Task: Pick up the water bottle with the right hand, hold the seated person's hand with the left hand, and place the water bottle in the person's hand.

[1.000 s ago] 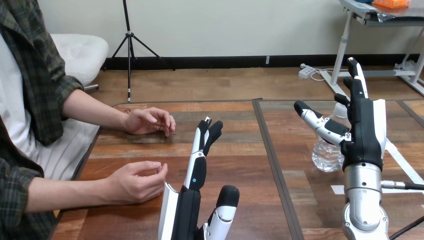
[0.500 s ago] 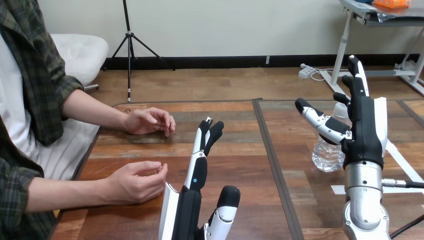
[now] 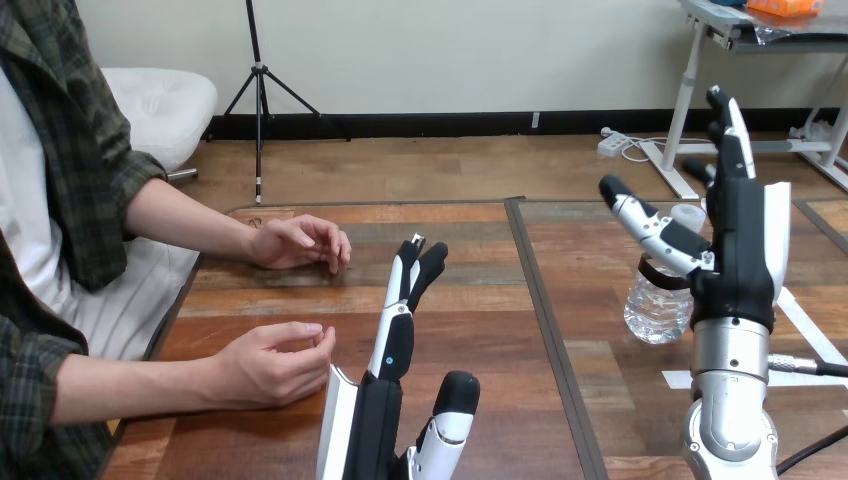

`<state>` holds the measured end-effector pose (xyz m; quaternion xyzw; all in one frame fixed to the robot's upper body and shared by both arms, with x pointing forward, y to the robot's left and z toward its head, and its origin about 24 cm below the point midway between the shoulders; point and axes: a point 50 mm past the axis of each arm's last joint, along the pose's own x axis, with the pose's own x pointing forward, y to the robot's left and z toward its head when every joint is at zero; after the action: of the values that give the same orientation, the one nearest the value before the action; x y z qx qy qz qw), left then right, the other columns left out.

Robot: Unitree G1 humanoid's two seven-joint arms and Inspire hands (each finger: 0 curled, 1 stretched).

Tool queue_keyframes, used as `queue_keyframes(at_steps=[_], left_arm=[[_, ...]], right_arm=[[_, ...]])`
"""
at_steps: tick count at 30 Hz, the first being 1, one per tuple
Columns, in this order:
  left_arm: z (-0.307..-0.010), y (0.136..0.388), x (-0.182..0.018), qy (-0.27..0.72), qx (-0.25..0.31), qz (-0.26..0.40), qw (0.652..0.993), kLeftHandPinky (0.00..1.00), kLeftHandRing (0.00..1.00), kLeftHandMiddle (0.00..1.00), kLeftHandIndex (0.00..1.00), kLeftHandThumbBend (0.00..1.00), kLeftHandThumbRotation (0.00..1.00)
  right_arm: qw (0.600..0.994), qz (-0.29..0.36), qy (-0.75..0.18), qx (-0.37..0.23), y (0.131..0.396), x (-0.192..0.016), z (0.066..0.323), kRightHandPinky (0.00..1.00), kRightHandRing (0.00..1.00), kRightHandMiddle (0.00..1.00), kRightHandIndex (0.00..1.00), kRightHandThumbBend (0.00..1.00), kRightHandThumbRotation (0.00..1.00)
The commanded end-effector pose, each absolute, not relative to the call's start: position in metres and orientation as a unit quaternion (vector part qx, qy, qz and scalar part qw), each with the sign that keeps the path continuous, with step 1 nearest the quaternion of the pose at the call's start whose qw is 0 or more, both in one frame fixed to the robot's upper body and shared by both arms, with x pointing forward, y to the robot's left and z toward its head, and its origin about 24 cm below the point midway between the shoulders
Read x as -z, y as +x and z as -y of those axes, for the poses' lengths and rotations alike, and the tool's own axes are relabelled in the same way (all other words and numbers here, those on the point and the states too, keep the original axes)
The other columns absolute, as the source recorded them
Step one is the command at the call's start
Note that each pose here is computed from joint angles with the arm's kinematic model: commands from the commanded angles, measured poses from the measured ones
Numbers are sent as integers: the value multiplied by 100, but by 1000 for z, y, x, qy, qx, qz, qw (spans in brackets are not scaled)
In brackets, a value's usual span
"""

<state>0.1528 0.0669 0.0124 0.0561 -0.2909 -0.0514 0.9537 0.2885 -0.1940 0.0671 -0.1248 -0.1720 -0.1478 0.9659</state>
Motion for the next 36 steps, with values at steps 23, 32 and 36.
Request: queue_keyframes(at_steps=[23, 32, 36], left_arm=[[-62, 157, -18, 37, 39, 300, 952, 91, 91, 93, 99, 45, 100], [-62, 156, -18, 35, 40, 299, 953, 91, 91, 93, 99, 44, 100], [-62, 155, -17, 37, 41, 298, 953, 92, 92, 94, 99, 44, 100]], right_arm=[[954, 213, -109, 182, 300, -81, 197, 99, 100, 100, 97, 47, 0], [957, 183, -121, 190, 302, -76, 202, 100, 100, 100, 100, 51, 0], [958, 172, -125, 191, 302, -74, 204, 100, 100, 100, 100, 53, 0]])
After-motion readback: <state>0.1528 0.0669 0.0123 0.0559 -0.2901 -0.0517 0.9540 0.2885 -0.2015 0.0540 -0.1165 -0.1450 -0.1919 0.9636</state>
